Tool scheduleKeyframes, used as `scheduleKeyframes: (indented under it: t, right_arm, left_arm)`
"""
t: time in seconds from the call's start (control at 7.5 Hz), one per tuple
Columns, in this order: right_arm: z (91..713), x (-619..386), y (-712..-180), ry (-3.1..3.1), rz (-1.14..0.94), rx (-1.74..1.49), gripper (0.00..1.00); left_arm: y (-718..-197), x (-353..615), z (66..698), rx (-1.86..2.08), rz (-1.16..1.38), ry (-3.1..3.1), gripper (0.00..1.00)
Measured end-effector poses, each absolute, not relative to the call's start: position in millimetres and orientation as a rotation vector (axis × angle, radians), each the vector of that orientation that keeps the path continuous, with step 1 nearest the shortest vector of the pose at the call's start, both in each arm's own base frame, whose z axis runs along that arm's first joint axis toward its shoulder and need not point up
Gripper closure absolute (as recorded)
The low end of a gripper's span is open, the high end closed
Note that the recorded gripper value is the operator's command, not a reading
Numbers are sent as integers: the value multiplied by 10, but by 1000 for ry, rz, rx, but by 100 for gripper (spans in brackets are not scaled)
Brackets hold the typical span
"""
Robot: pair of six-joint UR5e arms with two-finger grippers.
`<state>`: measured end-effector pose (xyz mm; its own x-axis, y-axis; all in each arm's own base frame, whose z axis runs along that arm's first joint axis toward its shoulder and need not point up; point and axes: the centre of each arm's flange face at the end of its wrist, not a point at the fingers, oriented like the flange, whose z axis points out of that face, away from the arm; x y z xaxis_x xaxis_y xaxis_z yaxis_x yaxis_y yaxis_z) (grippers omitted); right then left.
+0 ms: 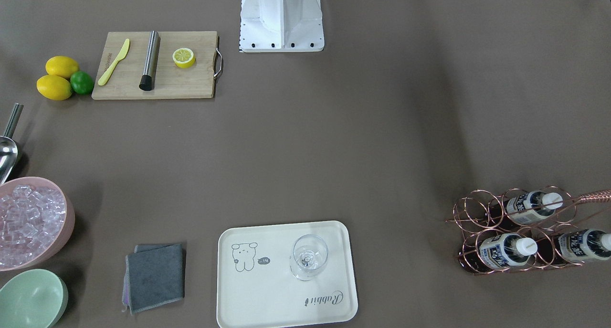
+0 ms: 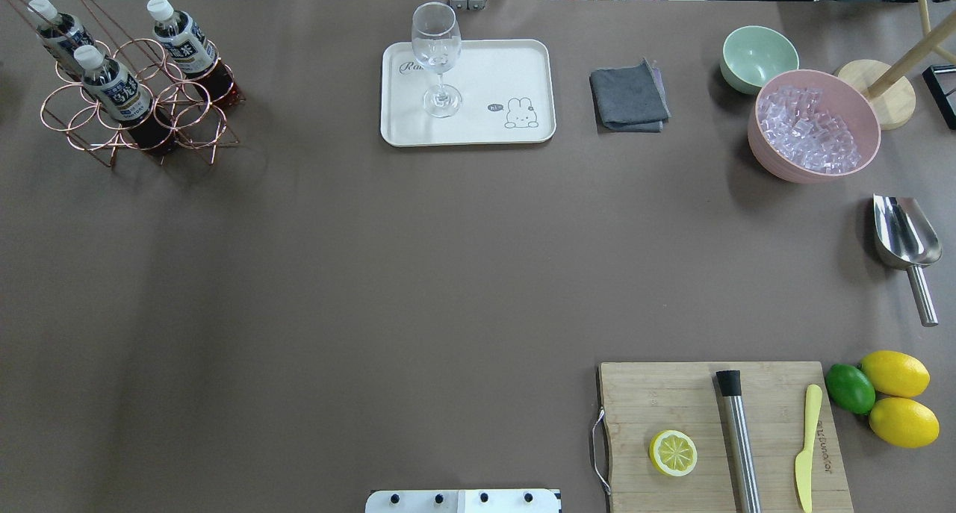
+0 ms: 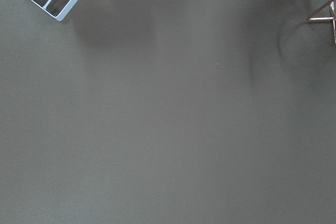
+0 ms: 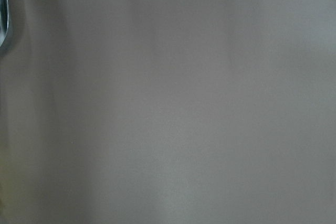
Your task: Take tea from basket to plate
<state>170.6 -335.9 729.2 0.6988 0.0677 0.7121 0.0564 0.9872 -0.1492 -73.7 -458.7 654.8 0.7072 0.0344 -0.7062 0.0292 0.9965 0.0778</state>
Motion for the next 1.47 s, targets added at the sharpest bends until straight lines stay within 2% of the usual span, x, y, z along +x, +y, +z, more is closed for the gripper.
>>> scheduleKeyframes:
  t: [1.47]
  right_arm:
    - [7313,1698,-3330,-800,8,-170,0]
  left_arm:
    - [-4542,-741,6477,95,4,787,1]
